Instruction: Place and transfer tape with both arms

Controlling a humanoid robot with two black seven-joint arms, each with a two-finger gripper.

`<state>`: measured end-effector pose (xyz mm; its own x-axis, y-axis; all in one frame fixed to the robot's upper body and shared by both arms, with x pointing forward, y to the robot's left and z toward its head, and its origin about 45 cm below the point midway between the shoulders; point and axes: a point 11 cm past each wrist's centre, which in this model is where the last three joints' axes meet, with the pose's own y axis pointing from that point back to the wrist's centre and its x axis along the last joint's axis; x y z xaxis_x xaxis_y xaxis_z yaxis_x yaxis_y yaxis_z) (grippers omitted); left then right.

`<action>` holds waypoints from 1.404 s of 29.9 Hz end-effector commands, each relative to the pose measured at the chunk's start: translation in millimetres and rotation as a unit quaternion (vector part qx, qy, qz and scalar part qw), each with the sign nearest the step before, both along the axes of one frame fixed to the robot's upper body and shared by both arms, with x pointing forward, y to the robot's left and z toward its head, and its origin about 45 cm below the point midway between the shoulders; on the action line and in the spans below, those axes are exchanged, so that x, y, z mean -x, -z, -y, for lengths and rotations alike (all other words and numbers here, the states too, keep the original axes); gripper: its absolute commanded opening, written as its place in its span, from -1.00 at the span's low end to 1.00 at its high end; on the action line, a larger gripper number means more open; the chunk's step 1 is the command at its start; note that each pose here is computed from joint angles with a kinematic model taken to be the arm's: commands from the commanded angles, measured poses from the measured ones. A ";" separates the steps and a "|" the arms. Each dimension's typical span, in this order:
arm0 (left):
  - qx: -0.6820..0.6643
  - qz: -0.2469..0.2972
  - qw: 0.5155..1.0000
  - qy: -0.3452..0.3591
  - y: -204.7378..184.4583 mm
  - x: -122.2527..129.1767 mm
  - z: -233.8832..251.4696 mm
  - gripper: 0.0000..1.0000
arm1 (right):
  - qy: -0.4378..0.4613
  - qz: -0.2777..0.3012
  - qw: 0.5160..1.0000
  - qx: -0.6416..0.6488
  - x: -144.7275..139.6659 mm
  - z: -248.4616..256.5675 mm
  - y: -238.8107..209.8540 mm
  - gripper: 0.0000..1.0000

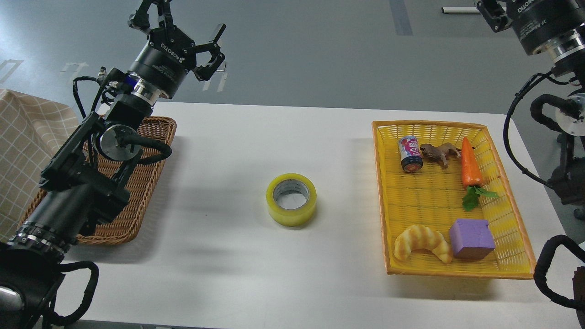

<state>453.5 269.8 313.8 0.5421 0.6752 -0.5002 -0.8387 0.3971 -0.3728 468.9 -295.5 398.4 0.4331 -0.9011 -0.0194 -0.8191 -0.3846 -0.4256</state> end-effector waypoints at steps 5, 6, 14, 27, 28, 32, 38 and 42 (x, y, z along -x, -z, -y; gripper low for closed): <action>0.000 -0.003 1.000 -0.002 4.0 1.8 -1.4 0.96 | -0.020 -0.051 0.989 -0.140 5.3 17.8 34.5 1.00; 0.000 -0.003 1.000 -0.002 4.0 1.8 -1.5 0.96 | -0.021 -0.054 0.988 -0.145 6.3 18.6 37.3 1.00; -0.008 0.005 1.000 0.006 -0.8 4.6 1.4 0.96 | -0.028 -0.082 0.985 -0.150 11.8 15.2 61.6 1.00; -0.281 0.101 0.952 0.069 -21.9 28.7 31.3 0.96 | -0.024 -0.083 0.985 -0.149 12.9 19.2 62.6 1.00; -0.305 0.112 0.943 0.072 -23.0 30.4 34.5 0.96 | -0.023 -0.083 0.985 -0.148 13.2 20.0 63.0 1.00; -0.393 0.165 0.902 0.076 -36.0 42.9 43.0 0.96 | -0.015 -0.089 0.985 -0.146 16.7 26.7 70.3 1.00; -0.450 0.186 0.870 0.078 -40.3 51.4 42.1 0.96 | -0.002 -0.095 0.985 -0.141 20.2 39.1 77.1 1.00; -0.505 0.203 0.835 0.081 -35.6 54.8 44.1 0.96 | 0.003 -0.097 0.985 -0.143 22.6 42.5 82.5 1.00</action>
<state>401.1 226.9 352.3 0.6666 0.5860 0.4607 -0.6347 0.7703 -0.0615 447.3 -336.2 318.1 0.3955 -0.8479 -0.3530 -0.8961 -0.2719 -0.3510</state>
